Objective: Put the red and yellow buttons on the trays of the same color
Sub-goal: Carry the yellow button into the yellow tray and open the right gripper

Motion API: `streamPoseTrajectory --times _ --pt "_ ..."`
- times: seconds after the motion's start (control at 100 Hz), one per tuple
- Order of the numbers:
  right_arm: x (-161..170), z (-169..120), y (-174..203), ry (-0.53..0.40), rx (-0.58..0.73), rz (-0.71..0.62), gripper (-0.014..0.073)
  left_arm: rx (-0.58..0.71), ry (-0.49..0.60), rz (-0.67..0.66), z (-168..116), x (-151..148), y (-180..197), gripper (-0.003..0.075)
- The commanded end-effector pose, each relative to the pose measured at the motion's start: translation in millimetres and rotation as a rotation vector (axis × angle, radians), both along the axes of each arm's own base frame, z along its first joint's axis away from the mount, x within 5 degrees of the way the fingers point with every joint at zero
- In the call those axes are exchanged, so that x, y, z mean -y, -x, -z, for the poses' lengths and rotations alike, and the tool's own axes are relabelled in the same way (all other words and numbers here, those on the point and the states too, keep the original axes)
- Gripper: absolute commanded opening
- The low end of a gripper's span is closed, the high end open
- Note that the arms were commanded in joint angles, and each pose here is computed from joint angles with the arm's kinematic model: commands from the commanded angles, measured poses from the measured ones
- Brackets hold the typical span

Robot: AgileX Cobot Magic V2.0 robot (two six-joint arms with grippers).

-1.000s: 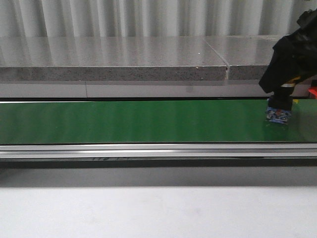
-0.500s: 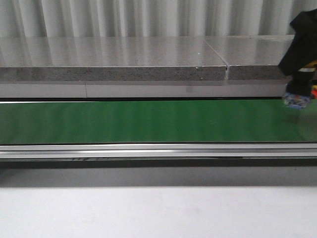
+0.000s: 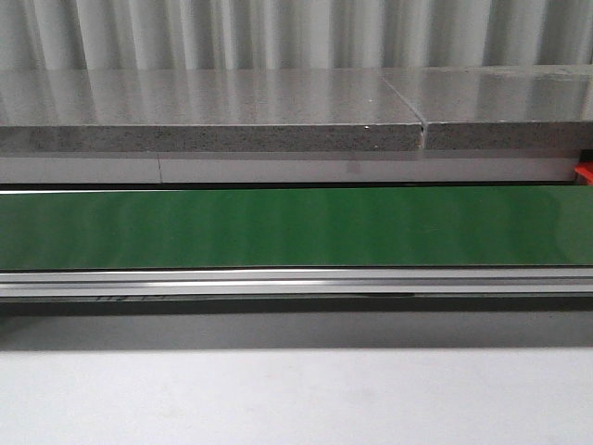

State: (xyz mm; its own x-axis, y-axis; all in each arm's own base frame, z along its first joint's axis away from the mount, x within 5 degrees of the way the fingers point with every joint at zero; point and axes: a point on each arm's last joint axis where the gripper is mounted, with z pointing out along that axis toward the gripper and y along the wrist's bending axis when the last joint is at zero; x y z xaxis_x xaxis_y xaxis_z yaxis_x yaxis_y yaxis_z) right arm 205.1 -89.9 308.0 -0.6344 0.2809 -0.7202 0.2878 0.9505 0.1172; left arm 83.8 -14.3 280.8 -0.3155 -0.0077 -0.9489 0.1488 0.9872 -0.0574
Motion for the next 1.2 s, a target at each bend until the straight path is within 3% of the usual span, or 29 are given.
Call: streamPoseTrajectory --times 0.0,0.17,0.42,0.84,1.19 --pt "16 -4 15 -0.011 0.090 0.168 0.0141 0.094 0.033 -0.004 -16 0 -2 -0.0021" --pt "31 32 34 -0.069 0.068 0.350 0.0141 0.094 0.033 -0.004 -16 0 -2 -0.0021" --pt "33 73 48 -0.042 0.056 0.439 0.0141 0.094 0.033 -0.004 -16 0 -2 -0.0021" --pt "46 104 36 -0.070 -0.030 0.471 0.0141 0.094 0.033 -0.004 -16 0 -2 -0.0021" --pt "51 110 33 -0.056 -0.029 0.486 0.0141 0.094 0.033 -0.004 -16 0 -2 -0.0021"
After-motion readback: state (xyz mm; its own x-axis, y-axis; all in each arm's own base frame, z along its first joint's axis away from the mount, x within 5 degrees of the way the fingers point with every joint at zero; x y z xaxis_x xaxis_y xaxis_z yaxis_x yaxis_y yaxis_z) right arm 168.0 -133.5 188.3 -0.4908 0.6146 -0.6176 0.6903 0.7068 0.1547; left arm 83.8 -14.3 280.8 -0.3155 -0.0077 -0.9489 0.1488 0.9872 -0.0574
